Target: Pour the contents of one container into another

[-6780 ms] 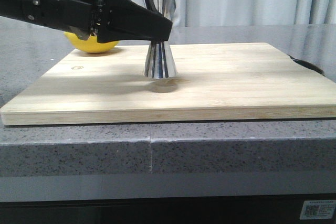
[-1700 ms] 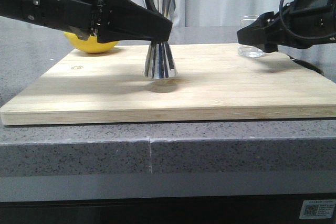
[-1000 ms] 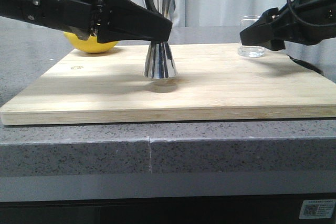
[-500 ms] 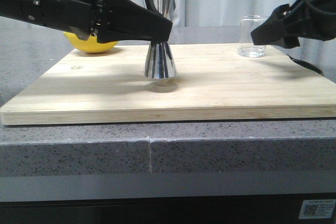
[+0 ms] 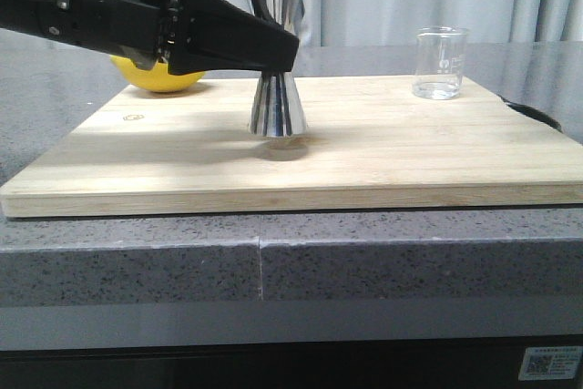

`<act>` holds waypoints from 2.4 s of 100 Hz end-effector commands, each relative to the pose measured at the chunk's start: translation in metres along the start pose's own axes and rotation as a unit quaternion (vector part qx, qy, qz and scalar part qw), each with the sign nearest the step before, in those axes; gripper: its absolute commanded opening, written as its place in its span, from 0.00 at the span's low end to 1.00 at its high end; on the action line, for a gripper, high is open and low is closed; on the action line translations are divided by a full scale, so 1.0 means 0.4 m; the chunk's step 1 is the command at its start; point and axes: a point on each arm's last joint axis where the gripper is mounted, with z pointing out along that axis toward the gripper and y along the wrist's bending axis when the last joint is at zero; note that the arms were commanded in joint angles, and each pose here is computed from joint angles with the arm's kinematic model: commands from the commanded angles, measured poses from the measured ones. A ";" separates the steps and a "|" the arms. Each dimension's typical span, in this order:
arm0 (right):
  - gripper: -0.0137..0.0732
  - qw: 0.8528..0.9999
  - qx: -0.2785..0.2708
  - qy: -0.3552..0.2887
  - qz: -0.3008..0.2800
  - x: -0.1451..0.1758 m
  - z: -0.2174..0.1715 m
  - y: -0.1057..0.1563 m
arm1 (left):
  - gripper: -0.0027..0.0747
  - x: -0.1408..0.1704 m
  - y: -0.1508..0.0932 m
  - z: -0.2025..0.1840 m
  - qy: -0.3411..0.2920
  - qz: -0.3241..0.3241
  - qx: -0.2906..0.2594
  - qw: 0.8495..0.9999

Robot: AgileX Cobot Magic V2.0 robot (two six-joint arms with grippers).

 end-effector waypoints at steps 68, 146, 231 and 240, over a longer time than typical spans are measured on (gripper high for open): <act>0.69 0.978 0.031 -0.195 -0.061 -0.211 -0.243 0.035 | 0.01 -0.070 0.010 -0.019 -0.051 0.012 -0.041 0.998; 0.69 0.980 0.025 -0.191 -0.052 -0.209 -0.240 0.036 | 0.01 -0.070 0.080 -0.120 -0.092 0.017 -0.134 0.987; 0.69 0.980 0.022 -0.193 -0.047 -0.210 -0.241 0.037 | 0.01 -0.060 0.092 -0.130 -0.075 0.016 -0.157 0.985; 0.69 0.980 0.021 -0.194 -0.047 -0.210 -0.241 0.038 | 0.01 -0.060 0.092 -0.130 -0.075 0.016 -0.157 0.985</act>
